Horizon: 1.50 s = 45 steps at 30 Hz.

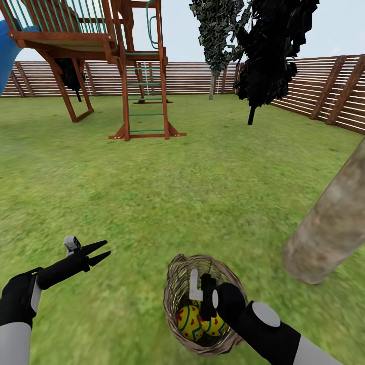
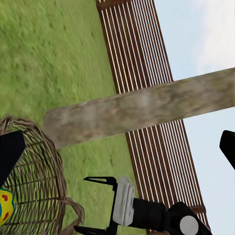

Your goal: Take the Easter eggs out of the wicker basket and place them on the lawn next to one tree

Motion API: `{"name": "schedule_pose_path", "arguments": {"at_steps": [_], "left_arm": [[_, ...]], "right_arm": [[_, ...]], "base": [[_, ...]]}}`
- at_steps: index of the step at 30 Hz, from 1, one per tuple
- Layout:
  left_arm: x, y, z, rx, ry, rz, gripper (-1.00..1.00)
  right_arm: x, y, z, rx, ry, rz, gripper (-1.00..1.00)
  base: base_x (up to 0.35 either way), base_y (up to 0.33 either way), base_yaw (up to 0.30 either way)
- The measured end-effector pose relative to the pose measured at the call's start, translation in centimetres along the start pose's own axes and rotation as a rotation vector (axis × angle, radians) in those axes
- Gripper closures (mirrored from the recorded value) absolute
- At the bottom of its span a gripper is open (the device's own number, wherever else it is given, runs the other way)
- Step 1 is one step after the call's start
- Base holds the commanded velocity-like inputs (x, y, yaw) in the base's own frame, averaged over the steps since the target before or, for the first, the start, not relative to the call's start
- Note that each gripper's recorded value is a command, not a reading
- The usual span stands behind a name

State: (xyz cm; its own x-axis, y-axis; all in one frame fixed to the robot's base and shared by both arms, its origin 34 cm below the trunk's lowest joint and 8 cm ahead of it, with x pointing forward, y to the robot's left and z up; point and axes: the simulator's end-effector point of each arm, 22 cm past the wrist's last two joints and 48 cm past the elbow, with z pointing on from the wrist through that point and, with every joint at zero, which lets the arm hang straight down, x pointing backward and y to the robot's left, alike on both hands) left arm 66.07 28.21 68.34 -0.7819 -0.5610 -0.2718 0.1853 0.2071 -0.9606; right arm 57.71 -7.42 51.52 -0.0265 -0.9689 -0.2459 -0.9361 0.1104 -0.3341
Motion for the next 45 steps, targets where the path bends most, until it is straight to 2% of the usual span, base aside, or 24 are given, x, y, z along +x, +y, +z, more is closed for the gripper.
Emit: {"name": "schedule_pose_path", "arguments": {"at_steps": [7, 11, 13, 17, 23, 29, 45], "left_arm": [[0.0, 0.0, 0.0, -0.001, 0.0, 0.001, -1.0], [-0.1, 0.0, 0.0, 0.0, -0.001, 0.002, -1.0], [-0.1, 0.0, 0.0, 0.0, -0.001, 0.002, -1.0], [0.3, 0.7, -0.1, 0.0, -0.001, 0.002, -1.0], [0.3, 0.7, -0.1, 0.0, -0.001, 0.001, -1.0], [0.3, 0.7, -0.1, 0.001, -0.002, 0.001, -1.0], [0.4, 1.3, 0.0, -0.004, 0.0, -0.008, -1.0]], "right_arm": [[-0.1, 0.1, 0.0, -0.002, -0.003, -0.004, -1.0], [-1.2, 0.2, 0.0, -0.005, -0.06, -0.053, -1.0], [-1.4, 0.2, 0.1, -0.009, -0.078, -0.062, -1.0], [-0.8, 0.6, 0.8, -0.011, -0.078, -0.064, -1.0], [0.1, 0.5, 0.9, -0.011, -0.067, -0.064, -1.0], [0.8, 0.8, 1.0, -0.026, -0.086, -0.086, -1.0], [1.4, 1.3, 1.4, -0.042, -0.082, -0.084, -1.0]], "base": [[0.0, 0.0, 0.0], [0.0, 0.0, 0.0], [0.0, 0.0, 0.0], [0.0, 0.0, 0.0], [0.0, 0.0, 0.0], [0.0, 0.0, 0.0], [0.0, 0.0, 0.0]]}}
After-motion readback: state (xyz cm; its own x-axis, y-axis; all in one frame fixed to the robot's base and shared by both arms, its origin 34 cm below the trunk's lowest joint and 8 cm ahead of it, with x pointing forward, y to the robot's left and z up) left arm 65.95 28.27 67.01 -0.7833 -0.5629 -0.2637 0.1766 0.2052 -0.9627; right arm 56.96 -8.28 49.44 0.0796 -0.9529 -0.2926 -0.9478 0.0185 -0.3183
